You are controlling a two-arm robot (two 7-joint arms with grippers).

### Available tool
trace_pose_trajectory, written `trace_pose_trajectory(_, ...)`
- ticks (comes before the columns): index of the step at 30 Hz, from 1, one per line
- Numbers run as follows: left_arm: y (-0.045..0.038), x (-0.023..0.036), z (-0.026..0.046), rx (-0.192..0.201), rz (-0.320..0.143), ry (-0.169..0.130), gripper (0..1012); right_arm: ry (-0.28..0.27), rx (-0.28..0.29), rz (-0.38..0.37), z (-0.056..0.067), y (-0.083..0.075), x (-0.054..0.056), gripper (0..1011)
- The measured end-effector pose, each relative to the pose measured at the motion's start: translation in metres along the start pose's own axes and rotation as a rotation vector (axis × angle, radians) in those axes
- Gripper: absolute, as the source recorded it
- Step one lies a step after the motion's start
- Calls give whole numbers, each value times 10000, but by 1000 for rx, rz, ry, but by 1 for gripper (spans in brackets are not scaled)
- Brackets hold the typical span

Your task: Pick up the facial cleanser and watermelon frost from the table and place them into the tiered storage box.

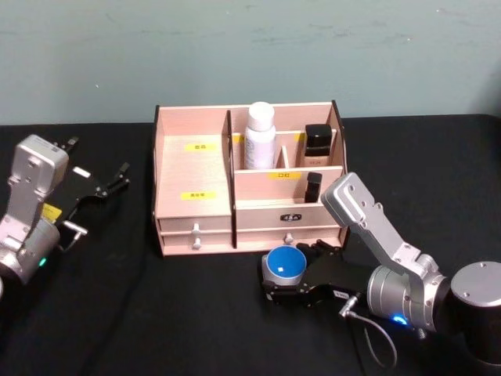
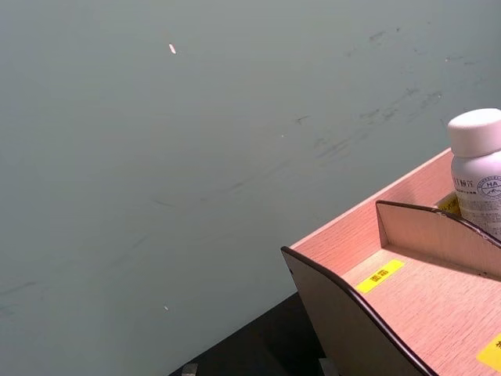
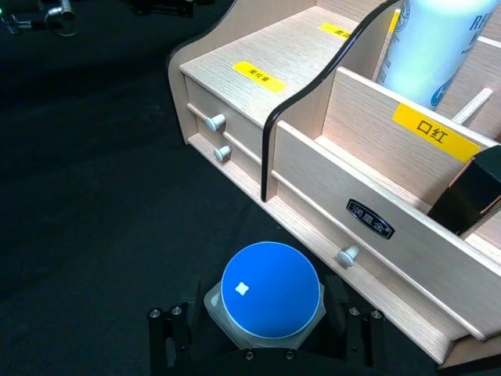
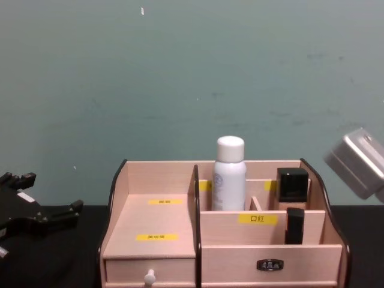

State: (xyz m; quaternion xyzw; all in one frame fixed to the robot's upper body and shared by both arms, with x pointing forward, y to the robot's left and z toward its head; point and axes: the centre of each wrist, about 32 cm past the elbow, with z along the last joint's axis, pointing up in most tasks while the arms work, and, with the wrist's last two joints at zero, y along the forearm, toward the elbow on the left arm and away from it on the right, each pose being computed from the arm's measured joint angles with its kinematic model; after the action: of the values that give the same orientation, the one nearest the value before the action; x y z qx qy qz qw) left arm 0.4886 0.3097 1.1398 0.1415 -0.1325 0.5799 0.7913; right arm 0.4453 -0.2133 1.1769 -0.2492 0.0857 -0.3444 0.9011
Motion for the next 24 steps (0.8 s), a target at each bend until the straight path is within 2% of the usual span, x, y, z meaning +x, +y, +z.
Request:
trace_pose_trajectory(19, 0, 0, 0, 0, 0, 0, 1001, -7, -1, -4, -5, 4, -15, 995)
trace_pose_trajectory(24, 0, 0, 0, 0, 0, 0, 1001, -6, 0, -3, -6, 3, -13, 861)
